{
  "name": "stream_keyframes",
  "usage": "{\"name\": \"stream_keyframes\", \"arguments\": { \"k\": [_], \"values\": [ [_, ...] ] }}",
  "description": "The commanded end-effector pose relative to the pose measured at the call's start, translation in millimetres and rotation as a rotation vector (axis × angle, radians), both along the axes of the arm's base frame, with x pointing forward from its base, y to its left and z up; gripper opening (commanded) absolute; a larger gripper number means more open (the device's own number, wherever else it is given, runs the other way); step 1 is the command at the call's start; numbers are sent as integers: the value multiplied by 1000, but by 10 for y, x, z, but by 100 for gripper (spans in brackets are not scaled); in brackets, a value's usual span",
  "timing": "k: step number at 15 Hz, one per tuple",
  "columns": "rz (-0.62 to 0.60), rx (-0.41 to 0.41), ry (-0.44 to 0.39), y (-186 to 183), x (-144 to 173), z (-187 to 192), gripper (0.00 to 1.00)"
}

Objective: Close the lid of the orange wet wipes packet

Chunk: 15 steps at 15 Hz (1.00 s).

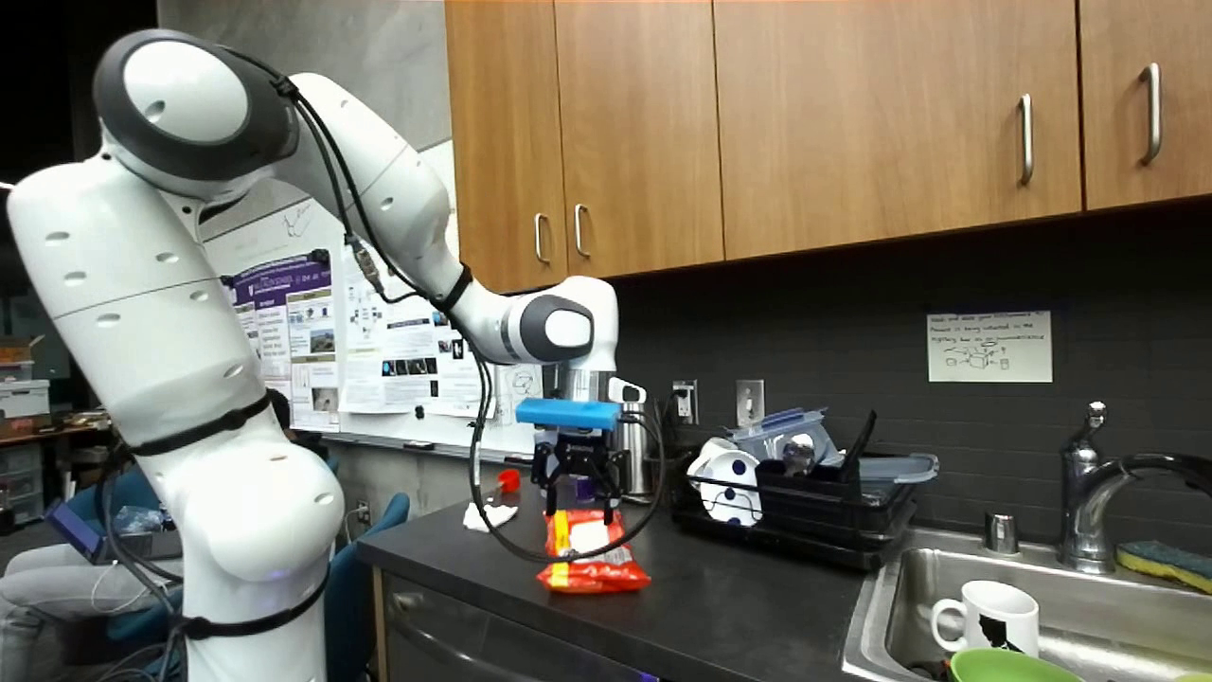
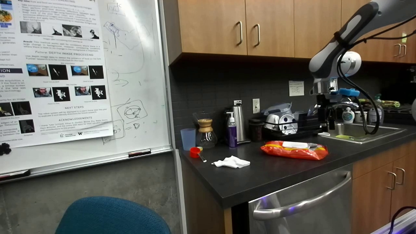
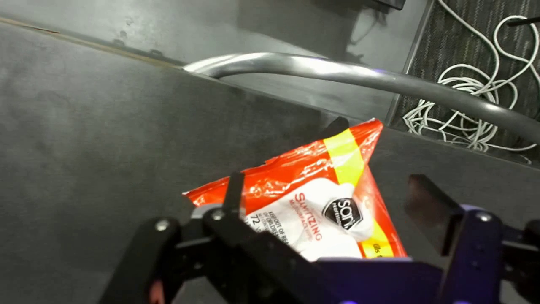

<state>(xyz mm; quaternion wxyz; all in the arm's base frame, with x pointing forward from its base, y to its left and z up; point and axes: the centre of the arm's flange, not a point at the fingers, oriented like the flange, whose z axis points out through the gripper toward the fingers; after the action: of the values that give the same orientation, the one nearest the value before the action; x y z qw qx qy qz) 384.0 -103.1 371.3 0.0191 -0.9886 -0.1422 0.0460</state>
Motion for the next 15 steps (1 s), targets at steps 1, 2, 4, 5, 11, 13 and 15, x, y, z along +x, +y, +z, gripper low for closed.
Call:
{"name": "stream_keyframes", "arguments": {
  "k": [1, 2, 4, 5, 11, 13, 15],
  "values": [
    [-6, -38, -52, 235, -241, 147, 100],
    [-7, -42, -65, 309, -244, 187, 100],
    [-8, -44, -82, 449, -215, 271, 100],
    [-14, -49, -94, 534, -173, 313, 100],
    [-68, -96, -155, 937, 8, 422, 100],
    [-94, -100, -173, 1002, 69, 435, 100],
    [-124, -93, -185, 1017, 116, 495, 100]
  ]
}}
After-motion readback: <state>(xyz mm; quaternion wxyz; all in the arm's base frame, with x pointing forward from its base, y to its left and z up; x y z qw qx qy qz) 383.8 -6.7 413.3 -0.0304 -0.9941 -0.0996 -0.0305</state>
